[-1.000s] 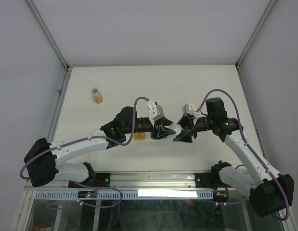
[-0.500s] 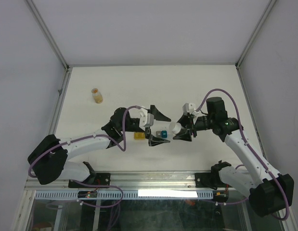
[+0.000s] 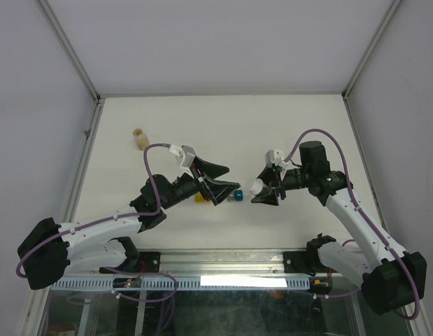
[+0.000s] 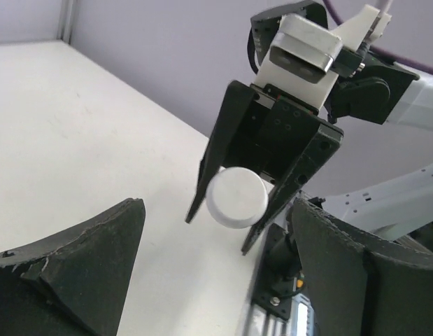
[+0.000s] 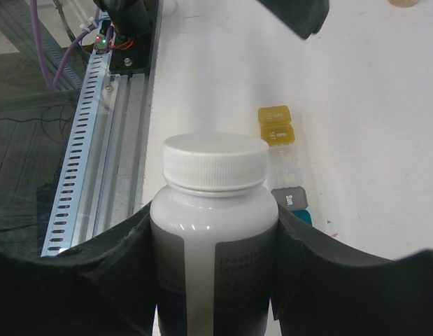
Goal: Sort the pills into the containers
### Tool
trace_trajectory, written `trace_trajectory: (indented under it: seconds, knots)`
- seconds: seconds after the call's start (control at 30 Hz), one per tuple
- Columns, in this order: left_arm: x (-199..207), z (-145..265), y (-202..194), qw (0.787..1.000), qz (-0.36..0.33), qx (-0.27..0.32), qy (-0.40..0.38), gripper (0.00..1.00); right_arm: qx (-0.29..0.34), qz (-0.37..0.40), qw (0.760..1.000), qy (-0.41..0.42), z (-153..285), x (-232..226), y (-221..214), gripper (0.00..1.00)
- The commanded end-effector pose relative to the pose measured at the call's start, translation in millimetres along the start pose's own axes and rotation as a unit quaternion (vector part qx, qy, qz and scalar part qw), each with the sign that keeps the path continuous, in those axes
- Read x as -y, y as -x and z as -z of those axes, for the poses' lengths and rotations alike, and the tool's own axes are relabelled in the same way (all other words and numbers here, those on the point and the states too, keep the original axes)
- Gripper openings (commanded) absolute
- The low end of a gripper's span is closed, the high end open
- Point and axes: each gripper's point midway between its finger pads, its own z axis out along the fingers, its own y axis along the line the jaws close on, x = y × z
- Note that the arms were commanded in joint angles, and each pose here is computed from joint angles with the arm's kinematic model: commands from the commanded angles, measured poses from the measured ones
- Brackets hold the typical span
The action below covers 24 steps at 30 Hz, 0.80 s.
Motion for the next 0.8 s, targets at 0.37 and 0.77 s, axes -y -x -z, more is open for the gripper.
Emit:
trace_trajectory:
  seconds: [0.37, 0.77]
  knots:
    - [22.2, -45.4, -12.4, 0.993, 0.023, -0.057, 0.102, 0.81, 0.019, 0.039, 0.999, -0.006, 3.4, 7.3, 22.1, 0.0]
    - [34.3, -55.2, -22.9, 0.994, 0.026, -0.083, 0.065, 0.61, 0.021, 0.04, 0.999, -0.006, 3.7, 6.8, 23.0, 0.0]
